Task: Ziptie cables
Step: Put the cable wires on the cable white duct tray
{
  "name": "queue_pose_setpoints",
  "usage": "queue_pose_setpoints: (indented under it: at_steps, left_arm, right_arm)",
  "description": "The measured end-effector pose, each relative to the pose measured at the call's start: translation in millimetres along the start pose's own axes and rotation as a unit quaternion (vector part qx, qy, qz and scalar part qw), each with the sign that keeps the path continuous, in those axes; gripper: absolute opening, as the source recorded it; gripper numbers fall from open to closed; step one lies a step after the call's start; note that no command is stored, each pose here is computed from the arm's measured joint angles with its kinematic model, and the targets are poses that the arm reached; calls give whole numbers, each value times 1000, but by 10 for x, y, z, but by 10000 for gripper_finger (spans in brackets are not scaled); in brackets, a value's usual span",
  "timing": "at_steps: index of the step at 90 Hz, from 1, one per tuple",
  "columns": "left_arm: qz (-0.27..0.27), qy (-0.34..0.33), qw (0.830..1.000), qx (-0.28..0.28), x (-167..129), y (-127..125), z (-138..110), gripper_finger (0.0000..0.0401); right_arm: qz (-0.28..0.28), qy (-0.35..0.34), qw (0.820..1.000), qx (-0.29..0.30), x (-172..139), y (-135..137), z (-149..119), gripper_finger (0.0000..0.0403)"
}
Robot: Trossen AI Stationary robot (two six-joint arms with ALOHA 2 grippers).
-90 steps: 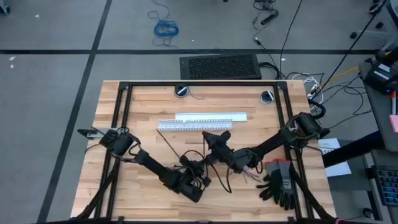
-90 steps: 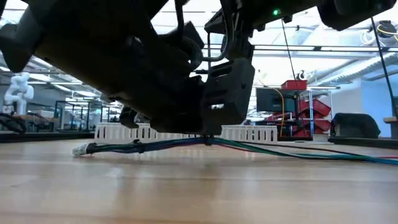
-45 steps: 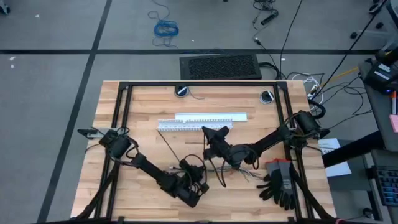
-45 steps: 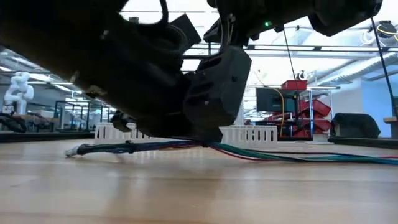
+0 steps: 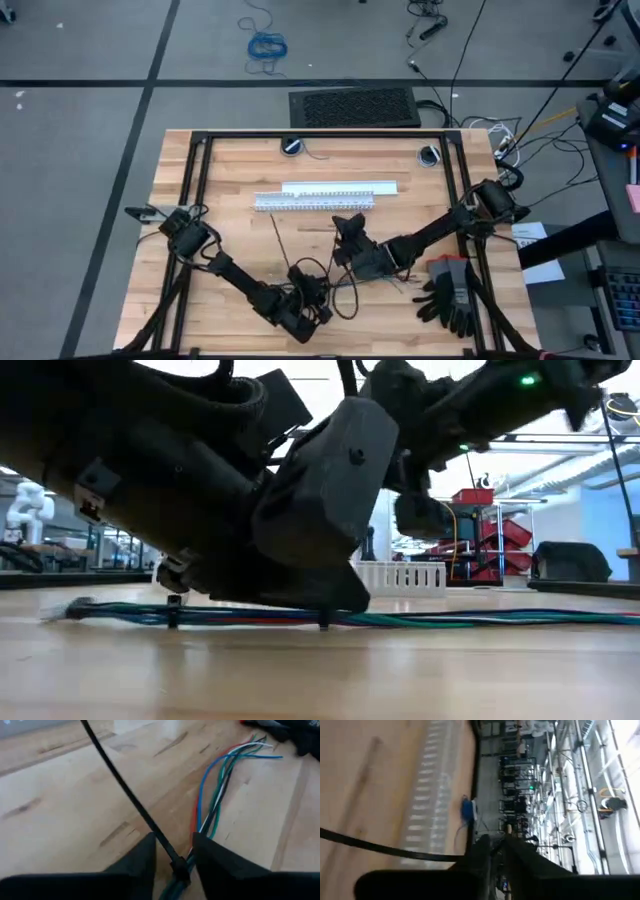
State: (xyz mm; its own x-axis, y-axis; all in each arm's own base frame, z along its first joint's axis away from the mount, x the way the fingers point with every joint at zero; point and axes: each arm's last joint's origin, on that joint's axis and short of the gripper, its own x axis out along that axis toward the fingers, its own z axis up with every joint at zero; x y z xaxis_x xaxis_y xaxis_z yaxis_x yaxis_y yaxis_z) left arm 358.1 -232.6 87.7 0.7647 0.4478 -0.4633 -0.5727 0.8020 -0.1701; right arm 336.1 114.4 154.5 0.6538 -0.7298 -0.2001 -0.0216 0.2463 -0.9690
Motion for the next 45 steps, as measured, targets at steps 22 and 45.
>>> queue_pose_setpoints:
  at_steps: [22,45]
  left_arm:
    - [24,-91,995,-32,-266,-37,497,182]
    - [-5,-125,992,16,-771,-119,881,183]
  right_arm:
    - [-26,33,999,27,-94,45,-22,154]
    - [-73,70,993,63,-210,40,-70,185]
